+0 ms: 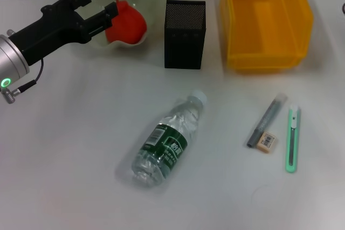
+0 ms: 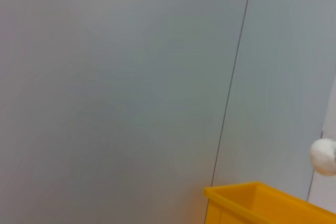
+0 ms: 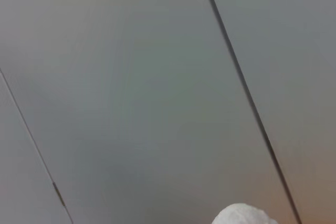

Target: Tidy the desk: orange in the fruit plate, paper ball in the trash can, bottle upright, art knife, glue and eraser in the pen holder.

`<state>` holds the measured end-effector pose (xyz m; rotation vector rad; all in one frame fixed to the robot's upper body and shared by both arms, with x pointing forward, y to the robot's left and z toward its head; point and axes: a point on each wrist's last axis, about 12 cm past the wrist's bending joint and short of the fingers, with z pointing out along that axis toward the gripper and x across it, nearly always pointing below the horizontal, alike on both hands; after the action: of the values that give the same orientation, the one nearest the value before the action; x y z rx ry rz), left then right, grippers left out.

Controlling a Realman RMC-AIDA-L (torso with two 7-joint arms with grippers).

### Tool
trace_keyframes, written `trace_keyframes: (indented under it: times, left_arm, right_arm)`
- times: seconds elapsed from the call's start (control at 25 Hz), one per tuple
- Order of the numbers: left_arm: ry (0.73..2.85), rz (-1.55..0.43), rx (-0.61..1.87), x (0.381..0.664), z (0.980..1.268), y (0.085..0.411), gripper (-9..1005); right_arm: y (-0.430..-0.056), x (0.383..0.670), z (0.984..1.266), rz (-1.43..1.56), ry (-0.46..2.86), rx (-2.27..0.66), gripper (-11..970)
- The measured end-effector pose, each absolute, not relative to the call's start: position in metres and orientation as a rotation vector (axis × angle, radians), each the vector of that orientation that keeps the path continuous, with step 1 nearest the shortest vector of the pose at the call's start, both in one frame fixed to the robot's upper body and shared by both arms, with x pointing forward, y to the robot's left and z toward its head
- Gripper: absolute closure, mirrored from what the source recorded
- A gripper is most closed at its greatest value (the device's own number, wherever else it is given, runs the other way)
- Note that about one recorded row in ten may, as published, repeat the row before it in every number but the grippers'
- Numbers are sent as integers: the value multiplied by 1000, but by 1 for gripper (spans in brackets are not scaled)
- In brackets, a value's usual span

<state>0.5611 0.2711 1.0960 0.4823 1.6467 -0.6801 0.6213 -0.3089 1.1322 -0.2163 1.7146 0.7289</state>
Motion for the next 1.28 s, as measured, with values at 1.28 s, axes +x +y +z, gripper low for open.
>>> trace_keyframes:
  times: [1.28]
  left_arm:
    - [1642,-710,456,557,1093,272,228]
  right_arm:
    - [-325,556,1170,1122,1152,-255,354]
